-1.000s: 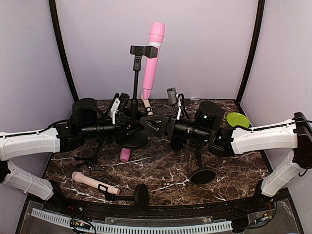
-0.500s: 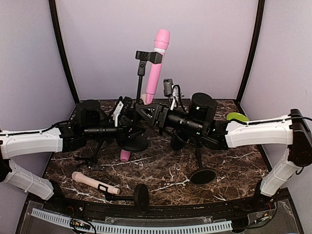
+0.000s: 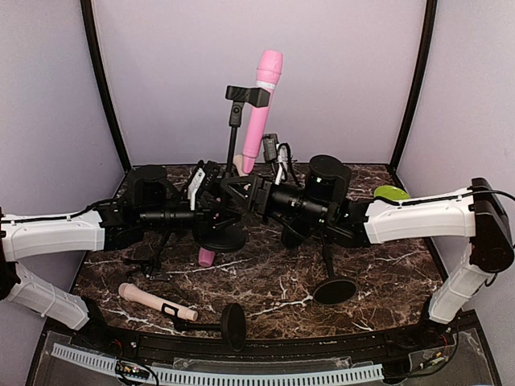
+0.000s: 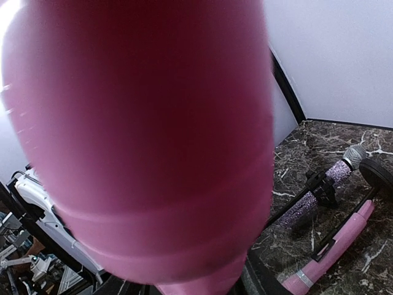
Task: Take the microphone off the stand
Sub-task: Unscrew the knob on the stand of the microphone stand.
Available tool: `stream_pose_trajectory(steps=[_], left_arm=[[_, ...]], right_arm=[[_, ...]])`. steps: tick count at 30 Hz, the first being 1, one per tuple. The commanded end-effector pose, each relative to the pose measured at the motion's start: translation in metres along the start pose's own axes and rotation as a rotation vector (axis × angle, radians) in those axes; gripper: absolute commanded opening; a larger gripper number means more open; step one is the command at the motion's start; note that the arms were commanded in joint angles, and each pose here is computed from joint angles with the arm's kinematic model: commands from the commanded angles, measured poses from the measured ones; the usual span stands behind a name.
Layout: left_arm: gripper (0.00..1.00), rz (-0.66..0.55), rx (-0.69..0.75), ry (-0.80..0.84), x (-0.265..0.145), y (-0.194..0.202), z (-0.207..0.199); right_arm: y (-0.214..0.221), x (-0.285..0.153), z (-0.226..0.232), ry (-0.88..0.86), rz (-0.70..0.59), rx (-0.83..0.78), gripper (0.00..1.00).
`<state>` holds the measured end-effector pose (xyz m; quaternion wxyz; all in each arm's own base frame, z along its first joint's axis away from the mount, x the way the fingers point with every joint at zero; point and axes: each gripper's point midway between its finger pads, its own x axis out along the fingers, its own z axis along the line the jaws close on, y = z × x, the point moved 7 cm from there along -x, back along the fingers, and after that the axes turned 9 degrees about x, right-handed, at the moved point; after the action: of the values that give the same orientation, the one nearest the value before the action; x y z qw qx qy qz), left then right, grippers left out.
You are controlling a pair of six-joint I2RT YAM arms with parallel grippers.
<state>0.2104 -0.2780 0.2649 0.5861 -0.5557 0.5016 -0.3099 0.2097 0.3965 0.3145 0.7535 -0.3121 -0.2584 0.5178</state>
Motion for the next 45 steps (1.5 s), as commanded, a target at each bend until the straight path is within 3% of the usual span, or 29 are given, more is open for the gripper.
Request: stream_pose_trajectory(steps=[1,11,18,24,28,35,45], left_arm=[[0.00,-0.135,0.072,0.043,-0.006,-0.035,-0.007],[0.00,-0.147,0.073,0.115,-0.006,-0.038,-0.014],[0.00,-0.182,0.085,0.254,-0.008,-0.045,-0.027],[0.00,-0.226,0.099,0.519,-0.016,-0.053,-0.052],[0.00,-0.227,0.107,0.583,-0.017,-0.054,-0.060],[0.00,-0.205,0.124,0.581,-0.012,-0.050,-0.065],[0.00,-0.275,0.169,0.362,-0.025,-0.053,-0.056]], right_arm=[[-0.012,0.005,0.016,-0.077,-0.046,-0.040,0.45],[-0.015,-0.001,0.018,-0.089,-0.058,-0.080,0.19],[-0.026,-0.030,0.037,-0.282,-0.023,-0.160,0.15],[-0.027,-0.045,0.060,-0.449,0.110,-0.204,0.12],[-0.025,-0.052,0.072,-0.539,0.175,-0.203,0.12],[-0.026,-0.056,0.073,-0.527,0.187,-0.211,0.19],[-0.028,-0.065,0.047,-0.360,0.086,-0.185,0.59]])
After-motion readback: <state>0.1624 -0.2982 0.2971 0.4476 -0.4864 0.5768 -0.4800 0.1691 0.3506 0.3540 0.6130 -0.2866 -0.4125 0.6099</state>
